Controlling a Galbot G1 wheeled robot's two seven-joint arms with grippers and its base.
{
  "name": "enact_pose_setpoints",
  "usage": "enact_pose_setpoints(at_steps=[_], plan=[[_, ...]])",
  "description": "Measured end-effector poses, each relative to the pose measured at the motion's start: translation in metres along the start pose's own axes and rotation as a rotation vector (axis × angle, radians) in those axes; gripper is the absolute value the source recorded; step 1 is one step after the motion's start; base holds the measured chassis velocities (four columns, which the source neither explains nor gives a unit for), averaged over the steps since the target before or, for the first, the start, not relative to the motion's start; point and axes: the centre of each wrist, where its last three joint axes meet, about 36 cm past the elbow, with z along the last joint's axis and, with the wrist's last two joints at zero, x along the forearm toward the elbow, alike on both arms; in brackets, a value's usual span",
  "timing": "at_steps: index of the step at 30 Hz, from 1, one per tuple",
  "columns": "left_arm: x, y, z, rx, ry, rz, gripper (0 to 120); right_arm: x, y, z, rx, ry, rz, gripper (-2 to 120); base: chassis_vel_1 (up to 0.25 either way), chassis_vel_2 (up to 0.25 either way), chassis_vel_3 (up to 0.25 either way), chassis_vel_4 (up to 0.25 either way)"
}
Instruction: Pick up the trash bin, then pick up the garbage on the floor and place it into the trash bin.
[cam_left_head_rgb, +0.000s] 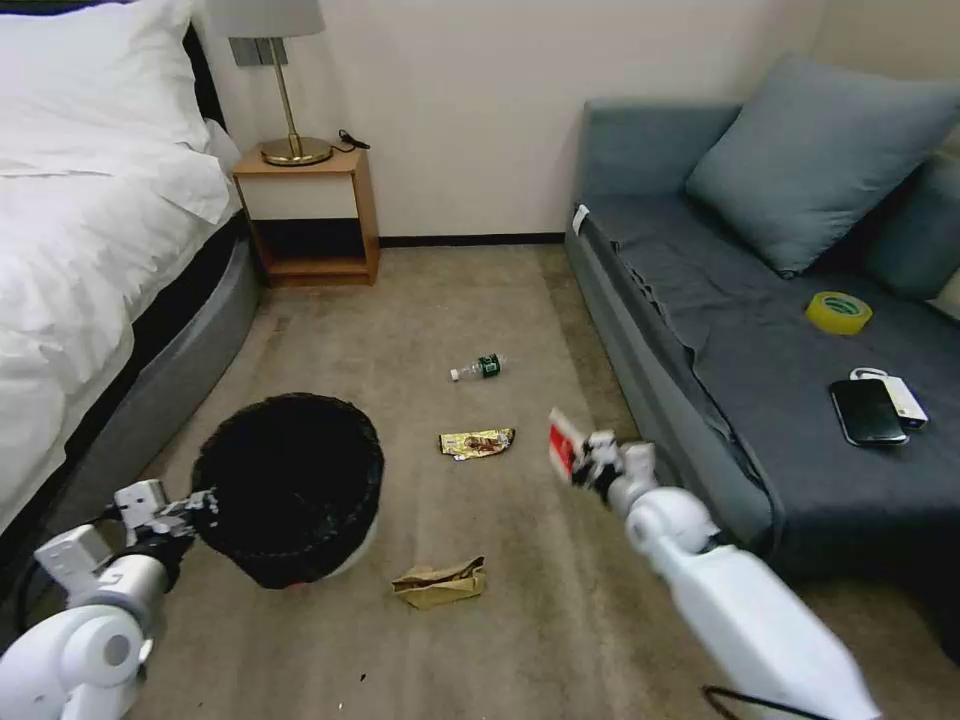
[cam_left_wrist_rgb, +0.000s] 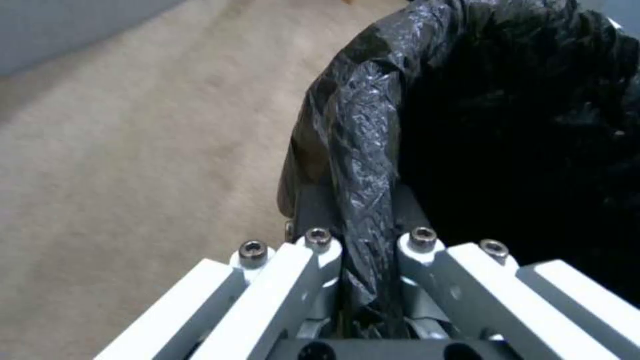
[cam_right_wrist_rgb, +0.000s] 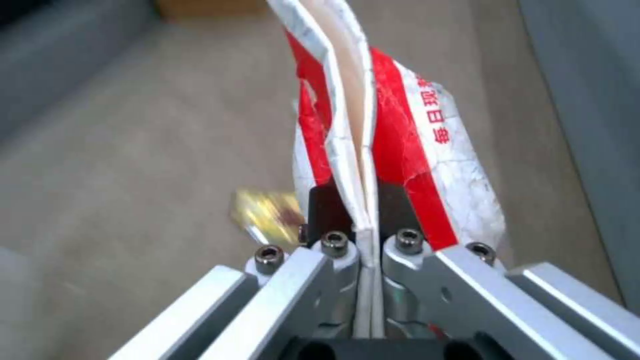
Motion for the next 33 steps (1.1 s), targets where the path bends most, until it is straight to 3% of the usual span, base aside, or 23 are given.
enact_pose_setpoints(at_steps=[4, 7, 13, 25, 33], plan=[[-0.006, -0.008, 0.007, 0.007, 0.03, 0.026, 4, 0.031, 0.019, -0.028, -0.006, -0.09, -0.078, 0, 0.0, 0.0, 0.0, 0.0], [-0.013, -0.018, 0.016, 0.018, 0.066, 0.061, 4, 0.07, 0.051, -0.052, -0.026, -0.17, -0.195, 0, 0.0, 0.0, 0.0, 0.0], [-0.022, -0.031, 0.028, 0.007, 0.125, 0.138, 4, 0.115, 0.095, -0.07, -0.032, -0.247, -0.398, 0, 0.0, 0.0, 0.0, 0.0], [-0.027, -0.063, 0.048, -0.039, 0.199, 0.283, 4, 0.115, 0.138, -0.047, 0.009, -0.193, -0.604, 0, 0.0, 0.0, 0.0, 0.0], [-0.022, -0.069, 0.048, -0.025, 0.195, 0.315, 4, 0.102, 0.149, -0.017, 0.044, -0.123, -0.647, 0, 0.0, 0.0, 0.0, 0.0]])
